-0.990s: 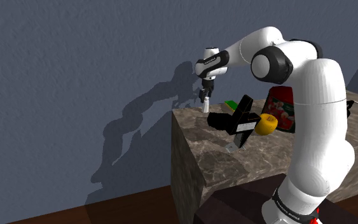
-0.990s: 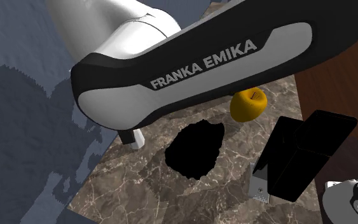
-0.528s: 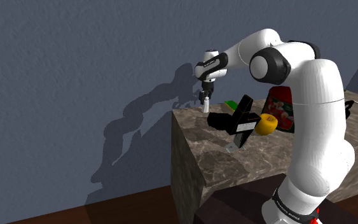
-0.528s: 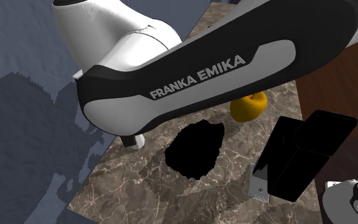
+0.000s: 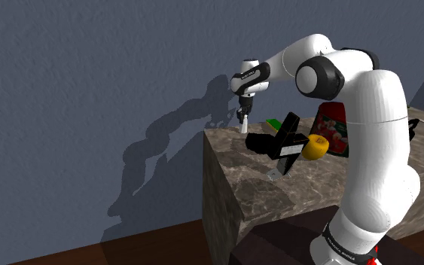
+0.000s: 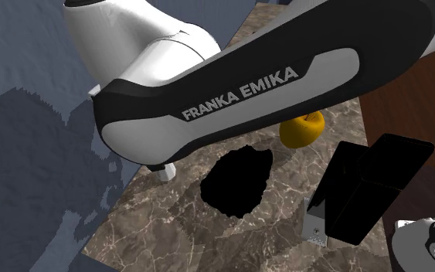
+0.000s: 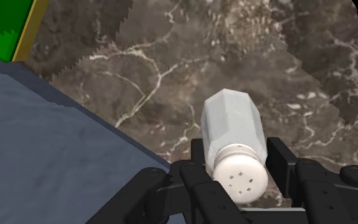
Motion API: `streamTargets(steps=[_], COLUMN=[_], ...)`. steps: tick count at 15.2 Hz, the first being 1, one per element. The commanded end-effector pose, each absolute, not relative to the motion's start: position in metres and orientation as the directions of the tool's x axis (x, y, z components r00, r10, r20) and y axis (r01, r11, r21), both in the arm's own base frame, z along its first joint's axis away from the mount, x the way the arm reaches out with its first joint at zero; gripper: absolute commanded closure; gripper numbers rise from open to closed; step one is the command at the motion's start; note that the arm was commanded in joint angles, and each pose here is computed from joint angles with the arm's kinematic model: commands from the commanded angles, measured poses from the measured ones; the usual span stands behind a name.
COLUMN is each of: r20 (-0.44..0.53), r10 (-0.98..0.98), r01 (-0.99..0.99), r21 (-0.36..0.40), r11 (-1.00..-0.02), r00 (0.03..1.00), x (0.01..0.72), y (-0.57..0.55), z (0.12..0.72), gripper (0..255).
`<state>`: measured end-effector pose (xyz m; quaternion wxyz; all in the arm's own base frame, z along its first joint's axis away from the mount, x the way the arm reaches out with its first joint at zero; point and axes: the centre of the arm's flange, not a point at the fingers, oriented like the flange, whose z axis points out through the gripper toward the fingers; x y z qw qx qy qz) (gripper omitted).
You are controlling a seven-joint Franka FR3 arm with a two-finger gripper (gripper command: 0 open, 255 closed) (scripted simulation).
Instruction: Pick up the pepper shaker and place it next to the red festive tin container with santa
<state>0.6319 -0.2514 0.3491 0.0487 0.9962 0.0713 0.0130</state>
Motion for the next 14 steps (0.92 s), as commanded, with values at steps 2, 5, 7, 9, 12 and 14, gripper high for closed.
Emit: streamTargets(steps=[2, 5, 7, 9, 12, 14], r20=[0.019, 0.019, 0.019, 0.019, 0.019, 0.019], r10=[0.143, 0.143, 0.143, 0.143, 0.143, 0.143], r01=[0.141, 0.141, 0.141, 0.141, 0.141, 0.141], r21=[0.099, 0.099, 0.099, 0.099, 0.099, 0.099], r11=[-0.985, -0.985, -0.985, -0.985, -0.985, -0.985], r00=[0.990, 0.990, 0.990, 0.990, 0.990, 0.990], x=[0.632, 0.632, 0.632, 0.632, 0.632, 0.632], y=[-0.251, -0.251, -0.251, -0.251, -0.251, -0.251], z=[0.349, 0.354, 0.365, 0.375, 0.391, 0.402], gripper=[255, 255, 255, 255, 255, 255])
